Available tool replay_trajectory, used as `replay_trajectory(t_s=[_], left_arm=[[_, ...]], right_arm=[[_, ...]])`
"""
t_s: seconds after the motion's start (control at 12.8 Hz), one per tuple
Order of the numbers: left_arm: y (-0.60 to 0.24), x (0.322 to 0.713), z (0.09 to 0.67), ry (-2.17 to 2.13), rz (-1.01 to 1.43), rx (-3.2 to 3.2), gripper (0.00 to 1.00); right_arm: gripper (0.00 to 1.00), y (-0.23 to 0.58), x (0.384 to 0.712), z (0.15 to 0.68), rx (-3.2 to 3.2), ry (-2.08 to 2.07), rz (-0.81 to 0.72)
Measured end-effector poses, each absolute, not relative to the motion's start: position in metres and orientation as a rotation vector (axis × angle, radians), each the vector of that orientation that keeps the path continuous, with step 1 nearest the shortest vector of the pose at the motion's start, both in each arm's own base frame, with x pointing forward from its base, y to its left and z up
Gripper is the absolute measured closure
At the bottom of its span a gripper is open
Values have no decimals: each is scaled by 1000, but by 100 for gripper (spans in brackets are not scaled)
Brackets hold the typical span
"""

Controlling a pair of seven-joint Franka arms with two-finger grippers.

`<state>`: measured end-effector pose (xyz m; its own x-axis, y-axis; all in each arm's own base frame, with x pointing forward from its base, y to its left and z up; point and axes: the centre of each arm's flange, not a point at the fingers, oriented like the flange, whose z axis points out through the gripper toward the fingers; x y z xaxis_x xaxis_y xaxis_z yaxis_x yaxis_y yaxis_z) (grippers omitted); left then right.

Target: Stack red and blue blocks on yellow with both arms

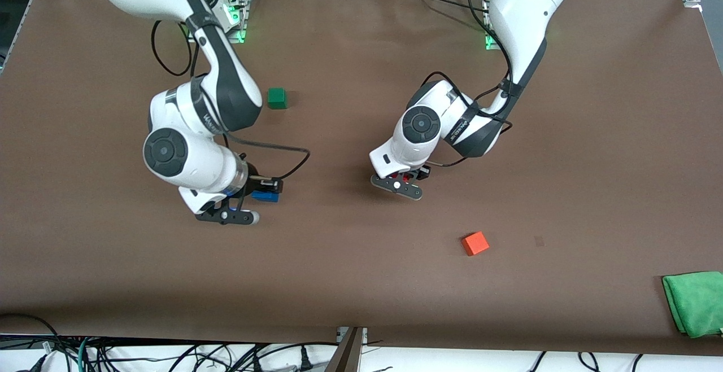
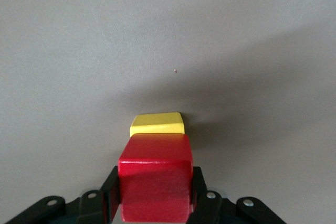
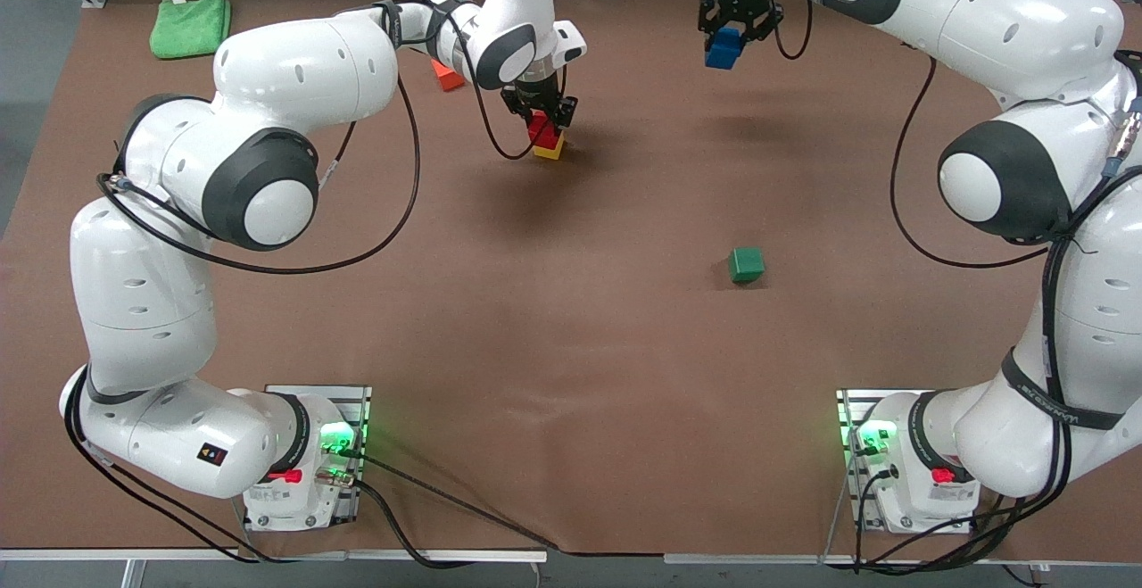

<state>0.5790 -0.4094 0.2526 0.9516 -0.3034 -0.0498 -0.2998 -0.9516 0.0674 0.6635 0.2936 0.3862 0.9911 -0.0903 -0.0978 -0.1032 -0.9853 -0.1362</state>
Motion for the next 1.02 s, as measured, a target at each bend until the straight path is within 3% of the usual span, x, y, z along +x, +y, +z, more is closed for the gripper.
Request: replay_trajectory(t_s=[0.16, 0.55, 0.78, 1.02], left_arm=[[-409, 583, 253, -461, -90, 3045, 44], [-397, 607, 295, -403, -160, 3096, 0], [-353, 645, 367, -276, -135, 3117, 0], [-257, 681, 450, -59, 6, 3114, 0]], right_arm=[[45, 311, 658, 400, -2990, 145, 130], [45, 332, 649, 403, -2989, 189, 134], [45, 350, 640, 403, -2990, 225, 142], [45, 371, 628, 403, -2988, 303, 152]])
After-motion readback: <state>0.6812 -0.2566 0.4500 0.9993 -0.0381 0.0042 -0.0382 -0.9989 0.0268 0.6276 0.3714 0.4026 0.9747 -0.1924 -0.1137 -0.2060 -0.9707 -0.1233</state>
